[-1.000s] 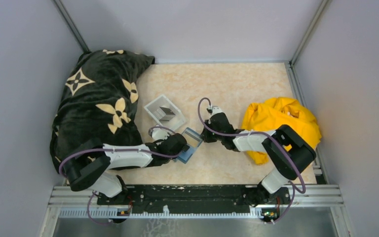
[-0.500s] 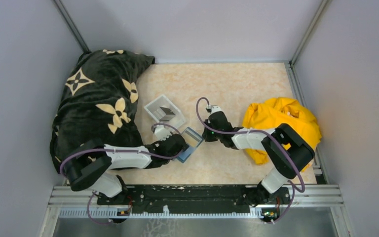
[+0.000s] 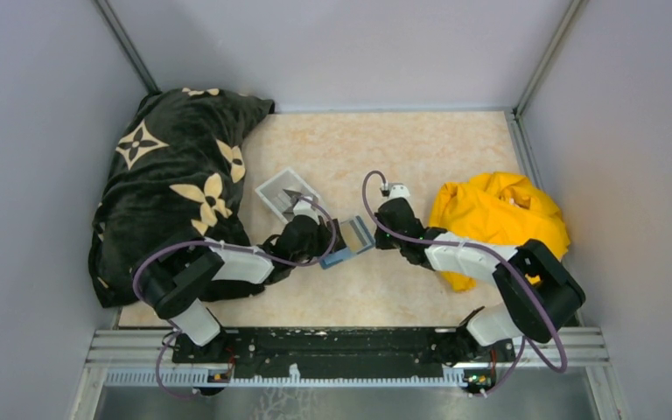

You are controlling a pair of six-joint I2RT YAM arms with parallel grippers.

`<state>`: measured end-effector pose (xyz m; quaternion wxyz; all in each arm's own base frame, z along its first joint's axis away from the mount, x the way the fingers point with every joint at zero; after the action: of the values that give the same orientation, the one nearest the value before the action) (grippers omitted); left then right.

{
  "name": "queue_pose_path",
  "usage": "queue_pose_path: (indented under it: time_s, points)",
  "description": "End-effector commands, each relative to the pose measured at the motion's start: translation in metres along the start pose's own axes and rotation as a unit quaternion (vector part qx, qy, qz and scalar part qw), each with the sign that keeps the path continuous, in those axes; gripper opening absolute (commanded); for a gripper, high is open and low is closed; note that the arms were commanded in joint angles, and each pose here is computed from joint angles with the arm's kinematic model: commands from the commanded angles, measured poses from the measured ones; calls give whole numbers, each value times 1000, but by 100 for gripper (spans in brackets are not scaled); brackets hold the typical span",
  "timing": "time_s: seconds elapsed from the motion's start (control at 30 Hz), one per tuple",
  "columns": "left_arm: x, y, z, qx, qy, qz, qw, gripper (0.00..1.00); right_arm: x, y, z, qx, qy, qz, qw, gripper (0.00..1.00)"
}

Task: Put the credit cards into the card holder
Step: Insert the credit card into the card holder.

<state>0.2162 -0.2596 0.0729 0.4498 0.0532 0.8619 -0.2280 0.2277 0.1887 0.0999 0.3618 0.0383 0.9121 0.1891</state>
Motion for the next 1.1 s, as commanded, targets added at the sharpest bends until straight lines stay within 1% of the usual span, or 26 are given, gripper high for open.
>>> queue_pose_path:
  time_s: [0.0,0.07,0.17,0.37,0.43,0.5,0.57,0.63,0.8,0.87,0.97,1.07]
  points:
    - [11,20,3,76,65,75,992,0,-13,-3,-8,19,-32,-1,999,0]
    - [2,17,3,109,61,80,989,0,-12,-3,-7,20,-32,-1,999,0]
    - [-8,5,3,177,59,100,977,0,-14,-2,-7,19,-36,0,999,0]
    - [-11,-17,21,285,116,119,944,0,-21,1,-9,19,-47,-3,999,0]
    - [-11,-20,22,294,129,107,941,0,-23,1,-11,19,-52,-4,998,0]
    - [-20,-22,16,285,109,94,948,0,-26,2,-12,18,-56,-6,998,0]
    - [-30,-20,10,248,91,82,961,0,-28,3,-14,19,-58,-9,998,0]
    - [-41,-20,-1,224,79,63,969,0,-30,4,-15,18,-62,-13,998,0]
    - [-64,-25,-29,194,37,-5,980,0,-35,11,-12,-2,-65,-25,998,0]
    - [-70,-25,-37,169,31,-31,985,0,-38,16,-11,-17,-62,-33,997,0]
    - [-67,-28,-54,123,26,-65,990,0,-44,24,-7,-33,-61,-47,996,0]
    - [-48,-27,-71,57,46,-104,992,0,-48,31,-2,-42,-54,-61,996,0]
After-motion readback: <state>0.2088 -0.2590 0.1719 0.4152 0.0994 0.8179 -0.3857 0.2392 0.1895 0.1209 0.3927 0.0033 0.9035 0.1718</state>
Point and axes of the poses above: each gripper's point midway between its finger pads, its own z axis out along the fingers, its own y axis along the line the jaws close on, x = y × z, the point moved 8 cm from there along -z, back along the fingers, and after that the axes turned 11 degrees about z, right-handed, at the moved point
